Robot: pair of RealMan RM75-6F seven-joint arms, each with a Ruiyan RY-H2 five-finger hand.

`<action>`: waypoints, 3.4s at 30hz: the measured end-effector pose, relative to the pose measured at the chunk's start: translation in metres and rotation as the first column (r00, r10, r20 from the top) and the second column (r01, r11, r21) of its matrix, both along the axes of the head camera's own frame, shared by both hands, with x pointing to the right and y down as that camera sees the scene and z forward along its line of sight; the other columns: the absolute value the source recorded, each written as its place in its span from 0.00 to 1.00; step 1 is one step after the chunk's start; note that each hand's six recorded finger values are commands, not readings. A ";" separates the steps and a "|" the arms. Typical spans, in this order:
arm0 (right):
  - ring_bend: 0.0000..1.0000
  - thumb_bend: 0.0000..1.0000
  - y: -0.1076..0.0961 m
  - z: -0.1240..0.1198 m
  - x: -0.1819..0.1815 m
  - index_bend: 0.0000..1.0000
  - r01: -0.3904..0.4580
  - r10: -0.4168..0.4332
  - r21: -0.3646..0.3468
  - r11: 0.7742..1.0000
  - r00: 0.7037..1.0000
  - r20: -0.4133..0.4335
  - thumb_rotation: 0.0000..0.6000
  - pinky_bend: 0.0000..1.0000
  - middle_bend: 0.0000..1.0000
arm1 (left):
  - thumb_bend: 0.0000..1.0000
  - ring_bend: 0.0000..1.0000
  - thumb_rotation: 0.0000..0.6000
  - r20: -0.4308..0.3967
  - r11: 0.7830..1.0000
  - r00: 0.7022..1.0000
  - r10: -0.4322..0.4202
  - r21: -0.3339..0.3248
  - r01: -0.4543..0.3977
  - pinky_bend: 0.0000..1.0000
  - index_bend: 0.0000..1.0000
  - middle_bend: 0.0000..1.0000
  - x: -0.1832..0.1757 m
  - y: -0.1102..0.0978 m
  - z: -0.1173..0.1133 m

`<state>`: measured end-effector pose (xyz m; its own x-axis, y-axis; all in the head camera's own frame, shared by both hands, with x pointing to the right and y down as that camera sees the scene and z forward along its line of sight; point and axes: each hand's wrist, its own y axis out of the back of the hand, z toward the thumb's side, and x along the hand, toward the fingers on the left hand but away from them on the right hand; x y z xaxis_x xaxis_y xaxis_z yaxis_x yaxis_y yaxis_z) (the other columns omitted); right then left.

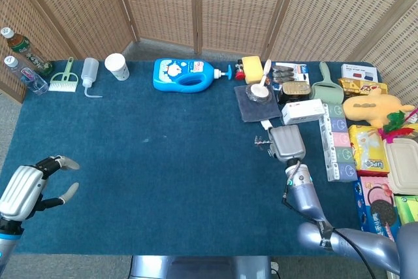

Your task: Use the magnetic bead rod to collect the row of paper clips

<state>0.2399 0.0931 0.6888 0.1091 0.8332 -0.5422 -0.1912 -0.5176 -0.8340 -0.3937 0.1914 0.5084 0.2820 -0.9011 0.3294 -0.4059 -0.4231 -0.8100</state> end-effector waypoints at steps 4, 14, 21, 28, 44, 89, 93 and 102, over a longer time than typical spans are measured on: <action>0.99 0.44 0.002 0.006 0.009 0.69 -0.016 0.016 -0.013 1.000 1.000 -0.007 1.00 1.00 0.93 | 0.30 0.44 0.94 0.004 1.000 1.000 0.001 -0.001 -0.001 0.77 0.39 0.44 0.001 0.001 -0.001; 0.99 0.44 0.015 0.019 0.027 0.69 -0.042 0.041 -0.054 0.998 0.999 -0.021 1.00 1.00 0.93 | 0.30 0.44 0.94 0.009 1.000 1.000 0.008 -0.009 -0.008 0.77 0.39 0.44 0.006 0.001 0.000; 0.99 0.44 0.019 0.022 0.031 0.69 -0.050 0.049 -0.064 0.997 0.999 -0.016 1.00 1.00 0.93 | 0.30 0.44 0.94 0.011 1.000 1.000 0.010 -0.007 -0.010 0.77 0.39 0.44 0.008 0.001 -0.001; 0.99 0.44 0.020 0.020 0.035 0.69 -0.058 0.057 -0.061 0.996 0.998 -0.010 1.00 1.00 0.93 | 0.30 0.44 0.94 0.011 1.000 1.000 0.011 -0.006 -0.011 0.77 0.39 0.44 0.008 0.001 -0.002; 0.99 0.44 0.009 -0.007 0.055 0.69 -0.108 0.108 -0.014 0.994 0.994 0.006 1.00 1.00 0.93 | 0.30 0.44 0.94 0.002 1.000 1.000 0.013 0.003 -0.013 0.77 0.39 0.44 0.009 0.000 -0.004; 0.99 0.44 0.016 -0.009 0.100 0.69 -0.223 0.223 -0.029 0.974 0.974 0.025 1.00 1.00 0.93 | 0.30 0.44 0.94 0.013 1.000 1.000 0.014 0.000 -0.014 0.77 0.39 0.44 0.010 0.001 -0.003; 0.99 0.45 0.006 -0.020 0.082 0.69 -0.211 0.212 -0.022 0.977 0.974 0.083 1.00 1.00 0.93 | 0.30 0.44 0.94 0.014 1.000 1.000 0.008 0.000 -0.008 0.77 0.39 0.44 0.008 0.003 -0.004; 0.99 0.45 -0.015 -0.030 0.032 0.68 -0.152 0.156 -0.031 0.988 0.971 0.180 1.00 1.00 0.93 | 0.30 0.44 0.94 0.021 1.000 0.999 -0.024 0.003 0.024 0.77 0.39 0.44 -0.005 0.008 -0.008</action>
<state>0.2721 0.0781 0.6583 0.0779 0.8383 -0.5396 0.0455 -0.5437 -0.8381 -0.3983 0.1989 0.5004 0.2530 -0.9084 0.3330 -0.3989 -0.4115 -0.8195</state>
